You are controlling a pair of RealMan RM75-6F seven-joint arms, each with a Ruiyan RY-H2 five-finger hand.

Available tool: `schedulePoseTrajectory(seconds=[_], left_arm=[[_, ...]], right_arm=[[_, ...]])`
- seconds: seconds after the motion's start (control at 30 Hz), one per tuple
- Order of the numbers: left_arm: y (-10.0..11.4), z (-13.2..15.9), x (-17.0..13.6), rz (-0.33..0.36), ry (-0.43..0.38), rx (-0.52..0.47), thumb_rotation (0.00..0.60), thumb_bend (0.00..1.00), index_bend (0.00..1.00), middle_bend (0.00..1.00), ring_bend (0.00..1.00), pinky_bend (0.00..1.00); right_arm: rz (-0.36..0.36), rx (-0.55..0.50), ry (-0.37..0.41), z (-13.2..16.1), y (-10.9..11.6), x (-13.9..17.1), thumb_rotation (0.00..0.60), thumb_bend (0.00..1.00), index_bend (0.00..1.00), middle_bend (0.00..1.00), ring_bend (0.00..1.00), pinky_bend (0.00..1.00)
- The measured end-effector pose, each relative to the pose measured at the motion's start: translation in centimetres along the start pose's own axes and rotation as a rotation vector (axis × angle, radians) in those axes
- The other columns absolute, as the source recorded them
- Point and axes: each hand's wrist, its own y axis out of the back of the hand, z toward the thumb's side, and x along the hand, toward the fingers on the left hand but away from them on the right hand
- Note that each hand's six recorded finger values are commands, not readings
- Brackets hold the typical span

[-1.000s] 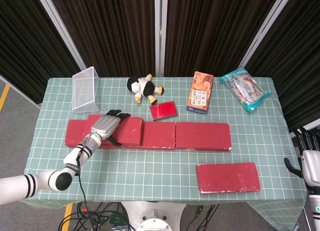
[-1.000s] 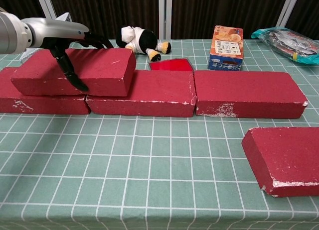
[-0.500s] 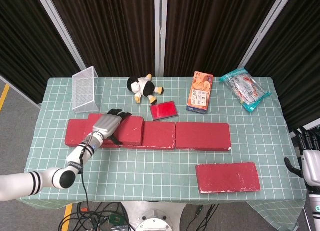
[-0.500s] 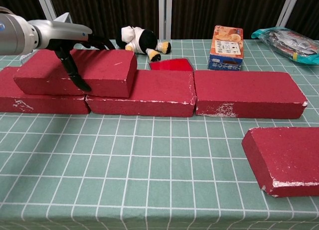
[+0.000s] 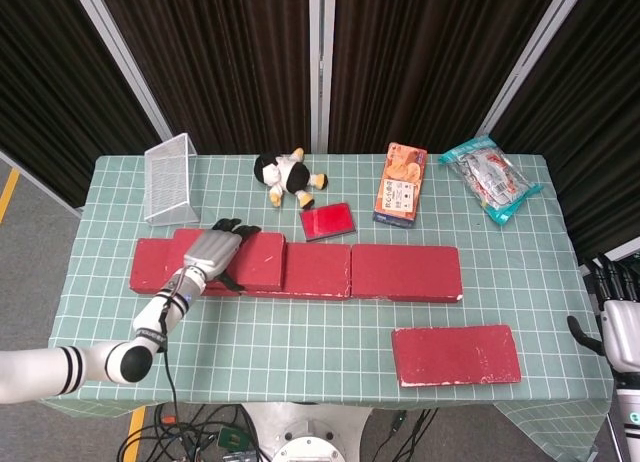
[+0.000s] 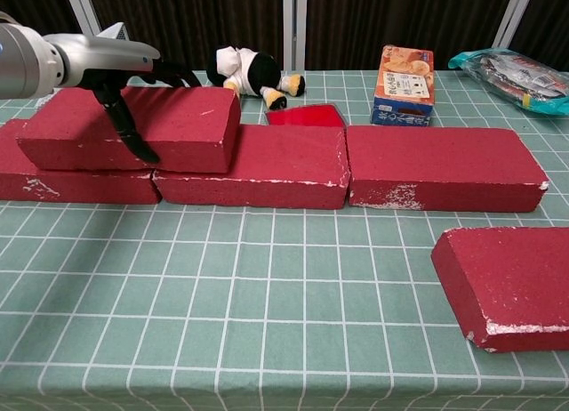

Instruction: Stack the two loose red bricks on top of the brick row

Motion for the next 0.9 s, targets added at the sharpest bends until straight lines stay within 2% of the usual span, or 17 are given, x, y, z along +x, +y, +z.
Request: schedulePoseTrajectory(seconds=[0.3,0.63,0.9], left_arm=[[-1.2,-0.2,0.1,-0.027,0.014,0.000,0.600,0.01,0.14,0.25,0.00,0.04],[-1.4,-0.3,0.4,-0.033,0.020,0.008,0.600,0.01,0.14,0.24,0.00,0.04],[-1.4,-0.5,0.3,-0.039,0.024,0.002,0.600,0.01,0.09,0.08,0.00,0.03]], right_arm=[[0.006,-0.003,-0.007,-0.2,-0.2,0.0,0.600,0.25,0.00,0.00,0.00,0.00],[0.008,-0.006,-0.009,-0.3,-0.2,0.0,0.600,0.25,0.00,0.00,0.00,0.00],[0.017,-0.007,-0.009,-0.3,-0.4,-0.1,0.600,0.25,0.00,0.00,0.00,0.00]])
